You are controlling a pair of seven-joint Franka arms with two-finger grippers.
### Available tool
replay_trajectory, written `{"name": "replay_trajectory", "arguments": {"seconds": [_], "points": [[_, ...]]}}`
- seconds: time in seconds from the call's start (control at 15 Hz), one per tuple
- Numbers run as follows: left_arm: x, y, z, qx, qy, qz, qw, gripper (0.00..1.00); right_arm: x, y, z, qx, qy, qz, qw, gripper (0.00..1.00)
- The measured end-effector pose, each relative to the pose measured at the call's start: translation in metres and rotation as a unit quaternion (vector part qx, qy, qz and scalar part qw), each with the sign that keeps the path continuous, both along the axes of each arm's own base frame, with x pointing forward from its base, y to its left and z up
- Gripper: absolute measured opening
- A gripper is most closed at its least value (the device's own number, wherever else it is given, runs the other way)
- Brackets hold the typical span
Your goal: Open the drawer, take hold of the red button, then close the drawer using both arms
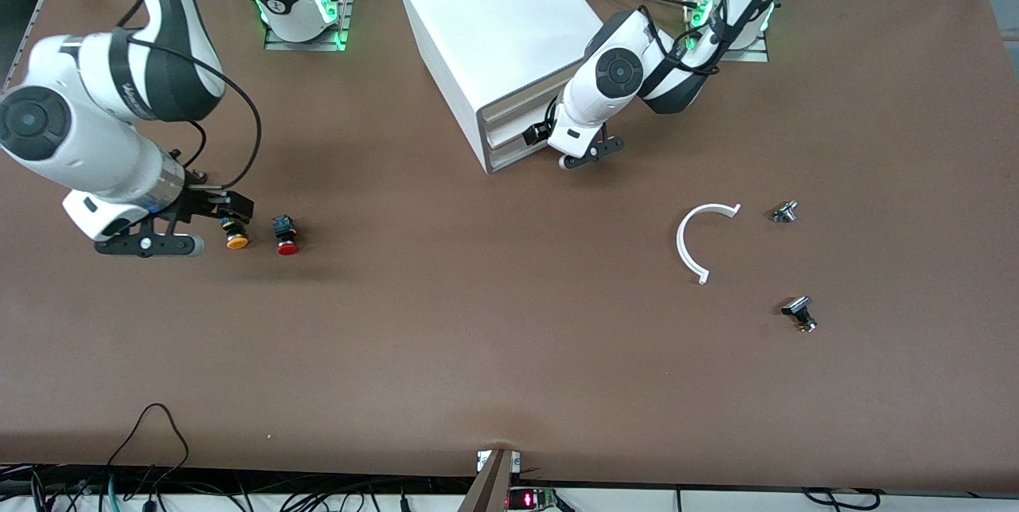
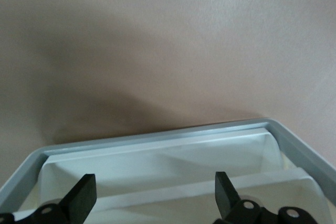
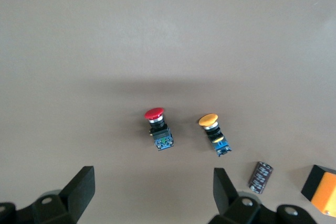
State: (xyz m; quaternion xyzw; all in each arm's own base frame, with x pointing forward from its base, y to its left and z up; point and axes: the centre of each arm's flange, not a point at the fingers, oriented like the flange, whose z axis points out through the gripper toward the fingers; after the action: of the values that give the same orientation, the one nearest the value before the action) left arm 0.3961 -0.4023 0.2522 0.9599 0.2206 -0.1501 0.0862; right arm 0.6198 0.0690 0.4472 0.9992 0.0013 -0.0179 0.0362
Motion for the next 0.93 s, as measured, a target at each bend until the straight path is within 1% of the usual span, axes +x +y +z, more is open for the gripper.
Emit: {"name": "replay_trajectory", "arguments": {"seconds": [0.13, 0.27, 0.47, 0.6, 0.67, 0.8, 0.93], "points": [[-0.004, -0.002, -0.001, 0.0, 0.002, -0.003, 1.0, 1.0, 0.002, -0.013, 0.022, 0.001, -0.006, -0.011, 1.0, 1.0], [-0.01, -0.006, -0.001, 0.0, 0.004, -0.009, 1.0, 1.0, 0.004, -0.04, 0.042, 0.002, -0.011, -0.034, 0.999, 1.0], [-0.012, -0.006, -0.002, 0.0, 0.006, -0.011, 1.0, 1.0, 0.0, -0.075, 0.071, 0.004, -0.025, -0.059, 0.998, 1.0], [-0.012, -0.006, -0.002, 0.0, 0.005, -0.01, 1.0, 1.0, -0.011, -0.086, 0.097, 0.005, -0.015, -0.051, 0.999, 1.0], [-0.009, -0.004, -0.001, -0.001, 0.003, -0.007, 1.0, 1.0, -0.017, -0.087, 0.115, 0.006, -0.012, -0.043, 0.999, 1.0], [0.004, 0.007, 0.008, -0.004, -0.008, 0.008, 1.0, 1.0, -0.026, -0.085, 0.151, 0.007, -0.008, -0.039, 0.999, 1.0], [0.026, 0.023, 0.025, -0.013, -0.035, 0.031, 0.999, 1.0, -0.031, -0.085, 0.168, 0.007, -0.007, -0.04, 0.999, 1.0]]}}
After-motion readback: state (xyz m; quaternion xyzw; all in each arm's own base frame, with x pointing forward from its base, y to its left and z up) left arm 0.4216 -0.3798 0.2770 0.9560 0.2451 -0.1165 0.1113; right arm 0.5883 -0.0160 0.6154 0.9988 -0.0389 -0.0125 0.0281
